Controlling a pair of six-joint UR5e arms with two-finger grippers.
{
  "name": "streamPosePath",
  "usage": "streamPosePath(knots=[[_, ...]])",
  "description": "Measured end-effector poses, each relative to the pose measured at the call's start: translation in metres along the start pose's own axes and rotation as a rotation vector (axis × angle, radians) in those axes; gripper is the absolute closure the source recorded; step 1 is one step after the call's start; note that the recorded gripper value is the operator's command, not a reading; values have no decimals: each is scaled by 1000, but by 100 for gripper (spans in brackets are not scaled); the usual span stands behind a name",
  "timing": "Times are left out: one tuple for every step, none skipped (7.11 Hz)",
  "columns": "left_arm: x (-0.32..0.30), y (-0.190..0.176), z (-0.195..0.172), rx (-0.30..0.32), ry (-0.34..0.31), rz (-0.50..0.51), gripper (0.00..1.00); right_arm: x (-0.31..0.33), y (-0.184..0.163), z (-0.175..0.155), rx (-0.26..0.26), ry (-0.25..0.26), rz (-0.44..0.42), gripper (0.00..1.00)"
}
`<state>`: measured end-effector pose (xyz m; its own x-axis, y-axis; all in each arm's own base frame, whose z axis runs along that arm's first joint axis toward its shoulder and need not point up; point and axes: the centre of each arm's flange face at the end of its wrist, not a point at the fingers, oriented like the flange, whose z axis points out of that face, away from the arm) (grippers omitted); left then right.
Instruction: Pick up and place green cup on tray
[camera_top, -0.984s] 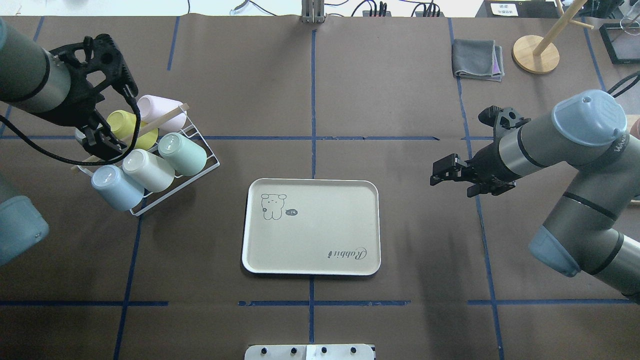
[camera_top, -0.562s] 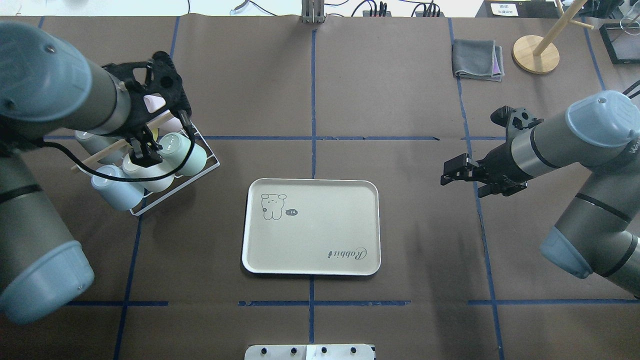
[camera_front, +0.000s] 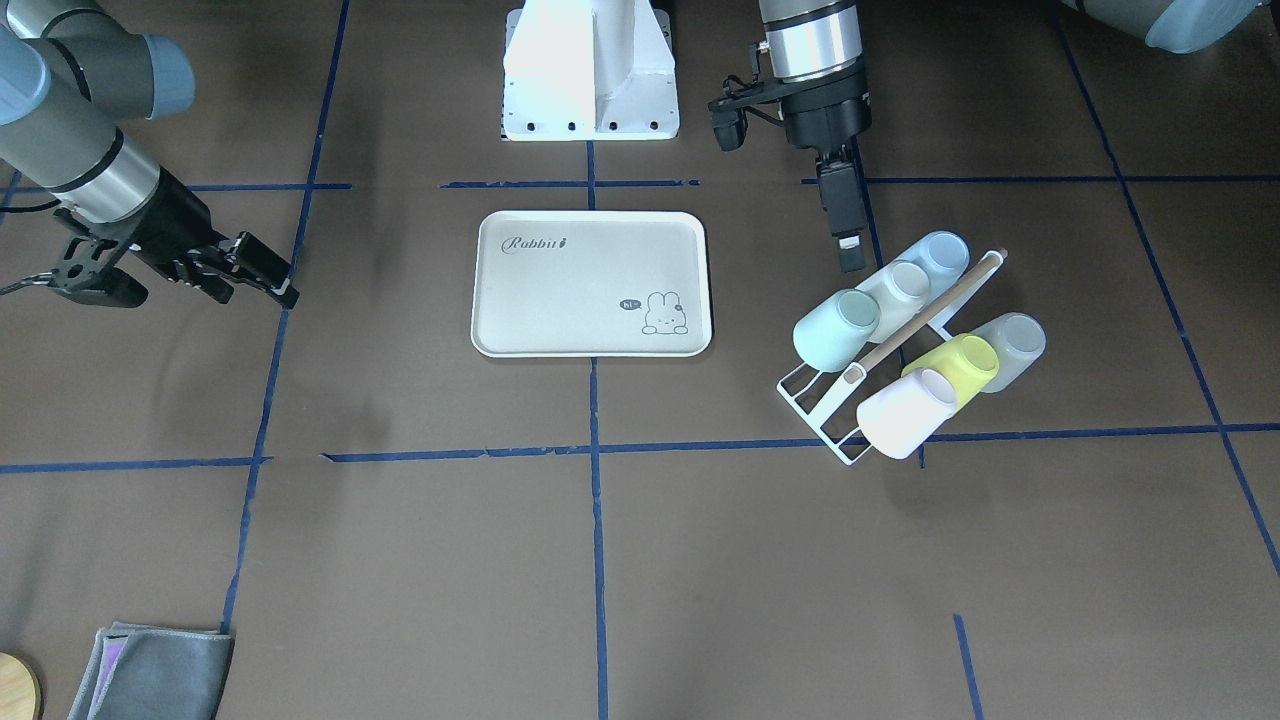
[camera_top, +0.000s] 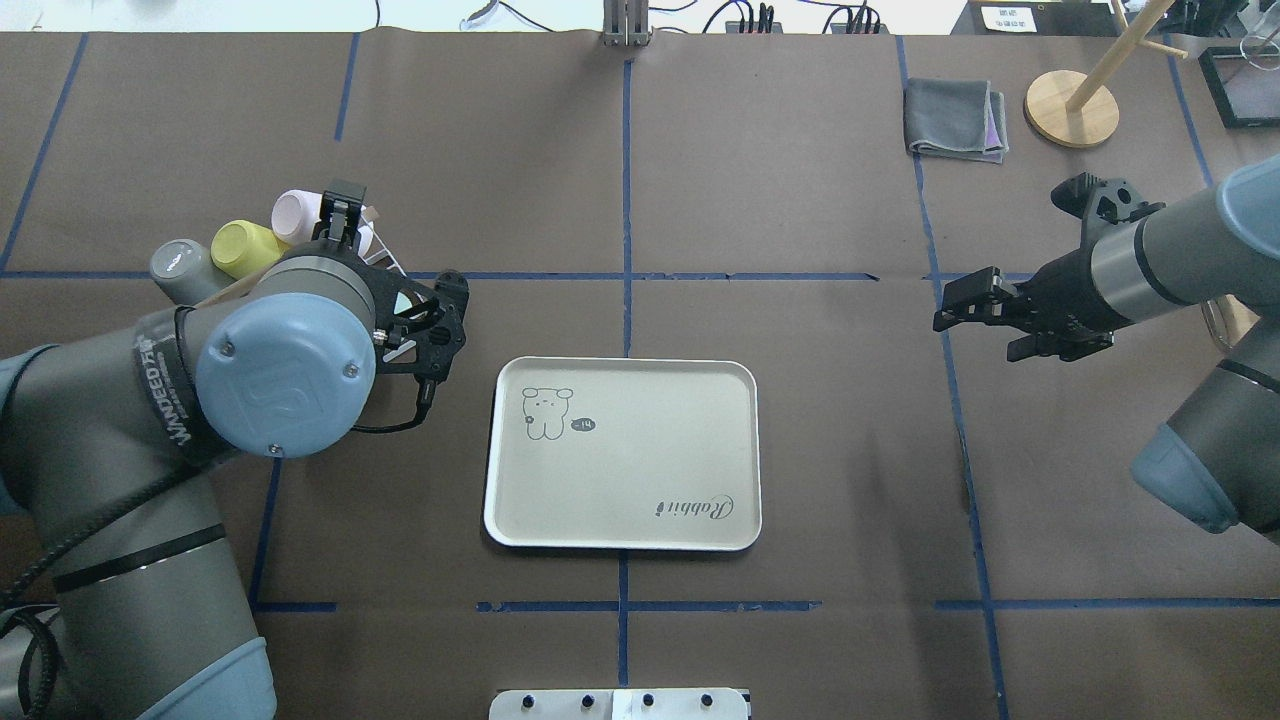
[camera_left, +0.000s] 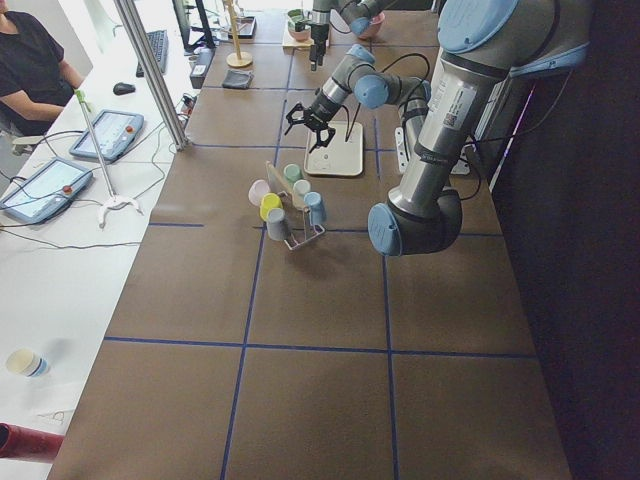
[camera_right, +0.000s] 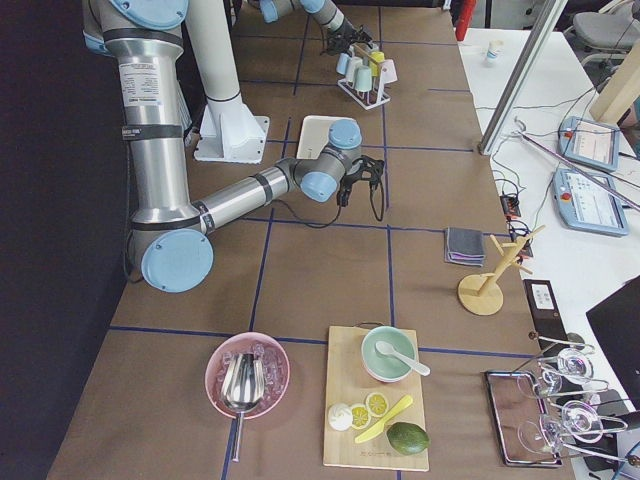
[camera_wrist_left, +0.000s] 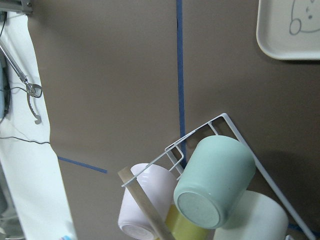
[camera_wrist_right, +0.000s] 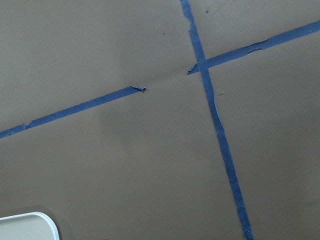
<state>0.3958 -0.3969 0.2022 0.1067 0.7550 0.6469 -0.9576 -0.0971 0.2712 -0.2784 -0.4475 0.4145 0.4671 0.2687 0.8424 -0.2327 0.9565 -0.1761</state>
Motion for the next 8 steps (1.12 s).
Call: streamPosePath(knots=[[6, -10, 11, -58, -34, 141, 0, 10, -4, -3, 9, 9, 12, 0], [14, -22, 21, -113, -64, 250, 0, 21, -7, -6, 18, 20, 27, 0], [26, -38, 27, -168, -97, 351, 0, 32, -9, -8, 23, 32, 40, 0], [39, -55, 34, -214, -120, 427, 0, 42, -9, -7, 25, 44, 51, 0], [51, -68, 44, -256, -131, 480, 0, 50, -9, -7, 25, 54, 59, 0], [63, -80, 57, -289, -132, 512, 0, 54, -9, -5, 24, 60, 64, 0], [73, -87, 66, -310, -134, 526, 0, 55, -9, -4, 24, 62, 66, 0], [79, -93, 71, -325, -135, 535, 0, 54, -10, -5, 25, 60, 65, 0]])
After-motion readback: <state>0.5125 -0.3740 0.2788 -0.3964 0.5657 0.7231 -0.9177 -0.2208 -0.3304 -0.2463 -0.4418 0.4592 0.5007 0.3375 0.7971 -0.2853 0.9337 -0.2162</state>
